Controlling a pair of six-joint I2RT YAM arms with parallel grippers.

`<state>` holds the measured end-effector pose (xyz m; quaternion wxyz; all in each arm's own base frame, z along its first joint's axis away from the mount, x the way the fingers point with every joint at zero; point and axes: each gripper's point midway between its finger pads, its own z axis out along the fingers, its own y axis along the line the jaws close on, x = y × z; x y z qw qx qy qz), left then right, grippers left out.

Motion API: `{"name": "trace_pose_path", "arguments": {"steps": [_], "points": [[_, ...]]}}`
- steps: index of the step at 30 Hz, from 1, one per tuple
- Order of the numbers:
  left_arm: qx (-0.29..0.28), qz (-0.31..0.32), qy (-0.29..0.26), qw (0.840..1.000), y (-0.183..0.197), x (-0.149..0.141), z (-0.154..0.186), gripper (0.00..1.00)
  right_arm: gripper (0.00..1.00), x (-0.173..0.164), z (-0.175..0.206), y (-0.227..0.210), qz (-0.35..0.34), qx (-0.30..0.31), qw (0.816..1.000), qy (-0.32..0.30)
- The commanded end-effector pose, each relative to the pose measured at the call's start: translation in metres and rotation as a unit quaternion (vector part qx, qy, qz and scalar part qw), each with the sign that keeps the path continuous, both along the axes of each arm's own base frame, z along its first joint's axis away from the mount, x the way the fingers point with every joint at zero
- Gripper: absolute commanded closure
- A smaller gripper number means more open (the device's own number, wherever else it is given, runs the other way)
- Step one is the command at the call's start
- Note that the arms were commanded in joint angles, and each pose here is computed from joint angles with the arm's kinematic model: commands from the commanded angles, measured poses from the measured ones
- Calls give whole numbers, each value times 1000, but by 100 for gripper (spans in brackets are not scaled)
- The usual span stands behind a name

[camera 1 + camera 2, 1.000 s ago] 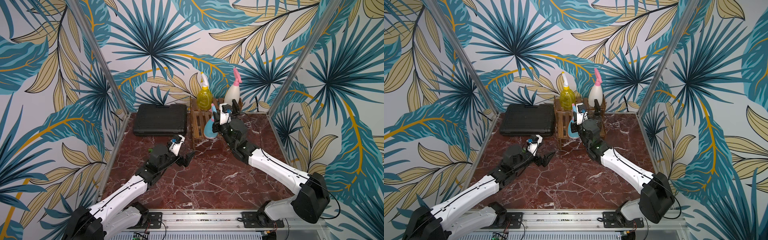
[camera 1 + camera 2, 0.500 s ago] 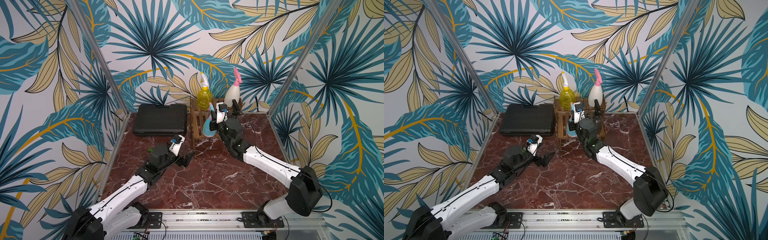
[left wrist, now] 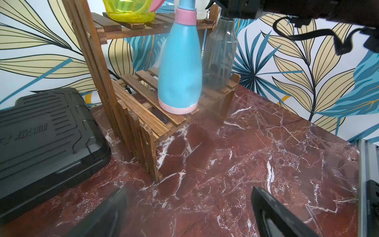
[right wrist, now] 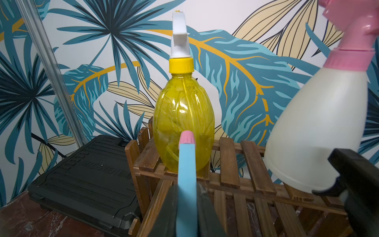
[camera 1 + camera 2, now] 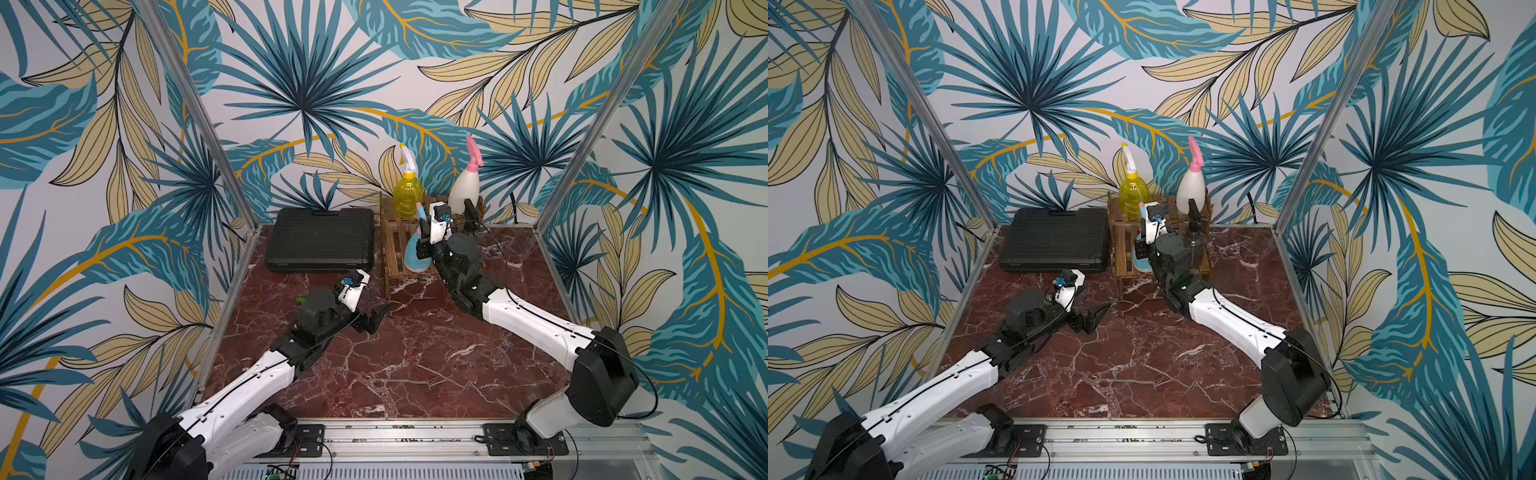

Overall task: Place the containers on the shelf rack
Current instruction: 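Place the container on the shelf, then reset both arms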

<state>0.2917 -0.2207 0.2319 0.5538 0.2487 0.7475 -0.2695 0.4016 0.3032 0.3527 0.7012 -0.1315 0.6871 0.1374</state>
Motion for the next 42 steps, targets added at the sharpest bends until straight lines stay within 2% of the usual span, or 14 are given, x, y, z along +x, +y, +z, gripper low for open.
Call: {"name": "trace_pose_path", "arguments": {"steps": [1, 6, 13, 18, 21, 24, 33, 38, 42], "points": [[-7, -1, -17, 1000, 1, 0, 8, 0, 72, 1, -14, 3, 2, -13, 1000, 20], [-8, 1, -17, 1000, 1, 1, 9, 0, 54, -3, -8, 3, 11, -6, 1000, 20], [-7, 5, -24, 1000, 2, 3, 17, 0, 24, -15, 5, 1, 31, 7, 999, 19], [-5, 12, -30, 999, 5, 2, 19, 0, 7, -42, 28, -8, 70, 25, 997, 0], [3, 19, -32, 999, 9, 3, 18, 0, 5, -62, 32, -13, 101, 30, 994, -5], [12, 30, -34, 999, 13, 4, 15, 0, 2, -78, 15, -25, 110, 25, 993, 13], [33, 66, -37, 997, 34, 11, -6, 0, 1, -94, -80, -80, 33, 42, 993, 107], [43, 149, -40, 987, 78, 27, -19, 0, 1, -84, -129, -128, -16, 106, 983, 150], [28, 260, -41, 964, 137, 43, -30, 0, 1, -75, -159, -179, -77, 133, 975, 162]]}}
